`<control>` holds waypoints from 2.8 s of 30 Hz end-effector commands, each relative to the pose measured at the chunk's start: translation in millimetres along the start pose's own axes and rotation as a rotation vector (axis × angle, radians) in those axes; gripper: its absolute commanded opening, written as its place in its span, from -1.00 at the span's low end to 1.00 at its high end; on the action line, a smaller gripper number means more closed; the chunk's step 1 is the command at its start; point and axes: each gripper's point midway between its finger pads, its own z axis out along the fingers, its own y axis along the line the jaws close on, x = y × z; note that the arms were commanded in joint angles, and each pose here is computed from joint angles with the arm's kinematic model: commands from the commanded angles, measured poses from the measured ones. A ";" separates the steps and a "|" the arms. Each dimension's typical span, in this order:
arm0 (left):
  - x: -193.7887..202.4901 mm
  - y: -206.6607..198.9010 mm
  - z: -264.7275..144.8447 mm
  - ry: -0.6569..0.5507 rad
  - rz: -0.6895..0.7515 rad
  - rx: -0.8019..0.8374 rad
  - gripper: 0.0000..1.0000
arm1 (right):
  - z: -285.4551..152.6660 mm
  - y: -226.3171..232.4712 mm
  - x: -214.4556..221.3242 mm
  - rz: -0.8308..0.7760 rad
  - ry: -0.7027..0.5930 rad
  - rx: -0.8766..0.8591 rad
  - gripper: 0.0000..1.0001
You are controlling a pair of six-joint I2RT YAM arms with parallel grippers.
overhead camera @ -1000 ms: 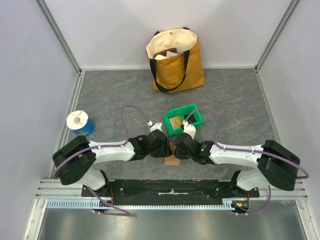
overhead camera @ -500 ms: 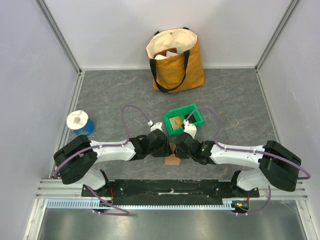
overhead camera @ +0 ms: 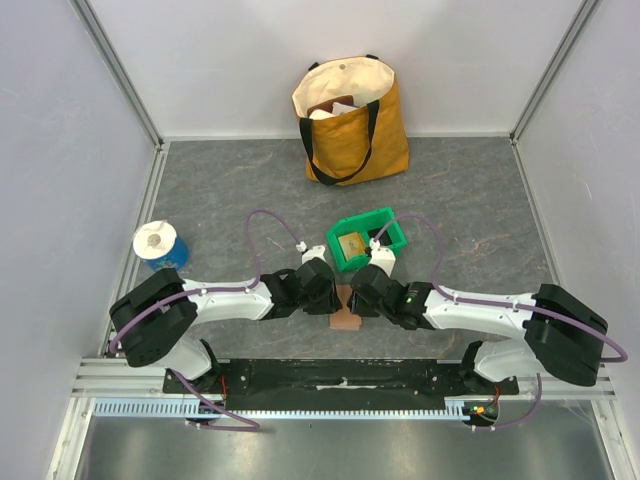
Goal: Put the credit cards into the card holder
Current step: Close the card holder at the center of the board.
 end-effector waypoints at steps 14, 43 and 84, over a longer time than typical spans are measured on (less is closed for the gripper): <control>28.6 25.3 5.5 0.072 0.094 -0.082 -0.20 | 5.1 -3.7 -0.9 0.021 -0.009 0.031 -0.38; 41.5 21.1 0.1 0.083 0.154 -0.048 -0.07 | 0.9 -2.0 -1.4 0.074 -0.034 -0.018 -0.38; 41.4 22.4 1.1 0.061 0.063 -0.079 -0.14 | 15.6 -74.1 85.2 -0.191 0.221 0.328 -1.00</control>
